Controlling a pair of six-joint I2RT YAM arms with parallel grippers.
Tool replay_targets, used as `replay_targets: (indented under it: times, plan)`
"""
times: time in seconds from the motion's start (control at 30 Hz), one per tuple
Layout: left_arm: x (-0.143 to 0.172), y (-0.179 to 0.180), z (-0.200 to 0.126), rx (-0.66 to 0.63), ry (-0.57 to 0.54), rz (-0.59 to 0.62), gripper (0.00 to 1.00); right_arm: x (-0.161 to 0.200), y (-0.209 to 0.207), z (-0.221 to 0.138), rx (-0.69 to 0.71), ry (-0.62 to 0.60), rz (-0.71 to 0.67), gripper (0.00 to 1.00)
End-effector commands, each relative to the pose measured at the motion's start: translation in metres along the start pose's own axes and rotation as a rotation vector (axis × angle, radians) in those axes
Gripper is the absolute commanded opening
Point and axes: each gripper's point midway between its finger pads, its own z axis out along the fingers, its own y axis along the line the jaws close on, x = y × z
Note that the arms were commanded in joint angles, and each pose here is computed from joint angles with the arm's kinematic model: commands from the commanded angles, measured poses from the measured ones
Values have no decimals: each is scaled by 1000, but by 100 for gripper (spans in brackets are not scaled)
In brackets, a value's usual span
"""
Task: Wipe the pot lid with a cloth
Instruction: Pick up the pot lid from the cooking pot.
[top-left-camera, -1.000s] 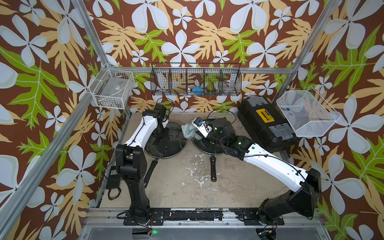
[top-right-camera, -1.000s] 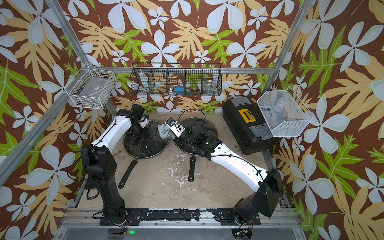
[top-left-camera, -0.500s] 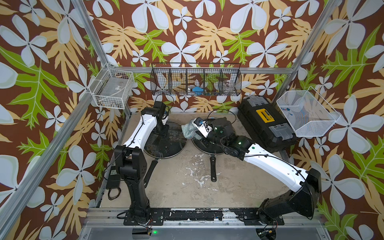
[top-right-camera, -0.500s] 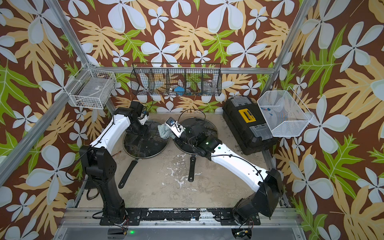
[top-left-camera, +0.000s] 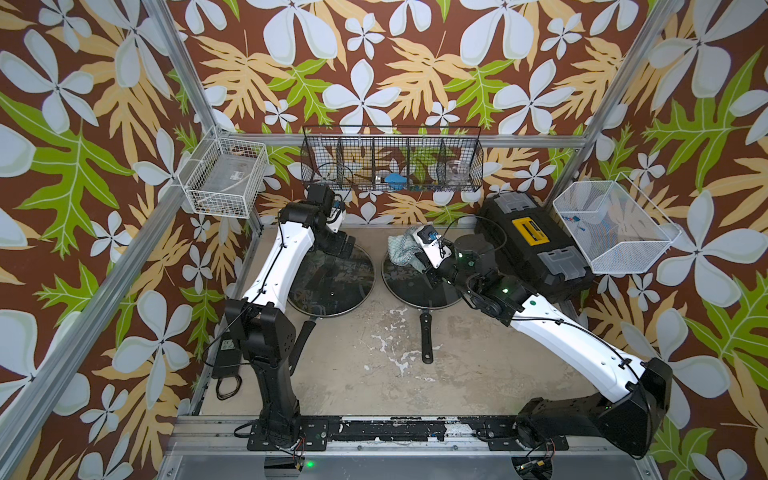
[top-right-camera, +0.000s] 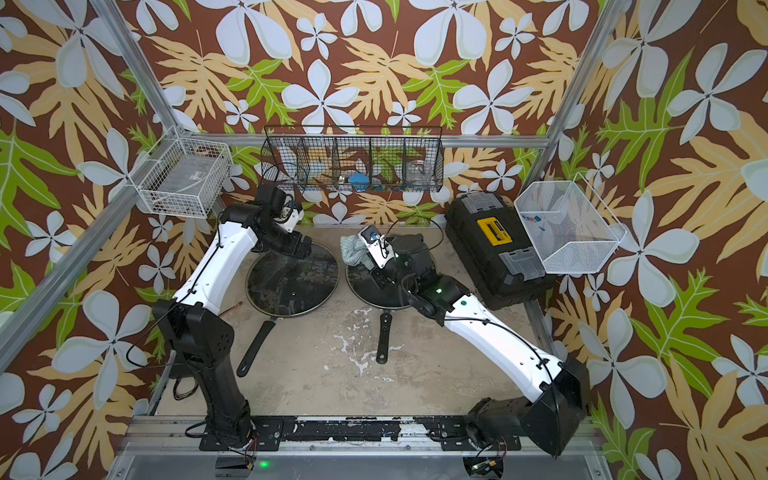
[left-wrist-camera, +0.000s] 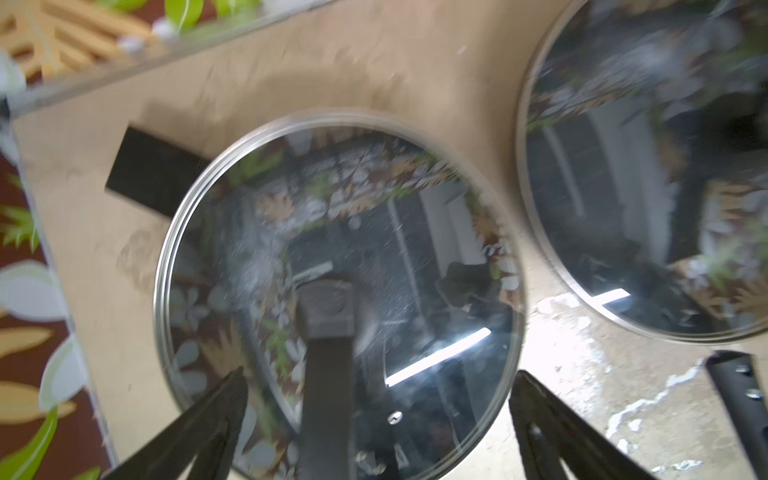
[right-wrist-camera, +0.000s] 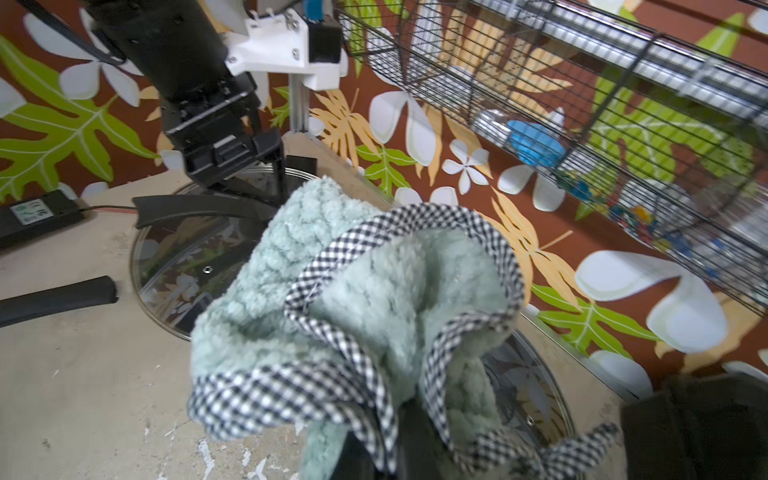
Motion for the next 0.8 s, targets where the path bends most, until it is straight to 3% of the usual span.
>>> replay_targets:
  times: [0.0, 0.4, 0.6, 0.77]
  plan:
    - [-15, -24, -2, 33, -38, 41, 100, -4, -20, -12, 84, -30, 42, 0]
    - [-35, -162, -5, 64, -148, 258, 100, 28, -94, -70, 348, -43, 171, 0]
    - [-55, -211, 10, 206, -188, 232, 100, 60, -116, -104, 444, 4, 182, 0]
    - [-50, -242, 43, 278, -140, 233, 100, 79, -118, -125, 485, 54, 156, 0]
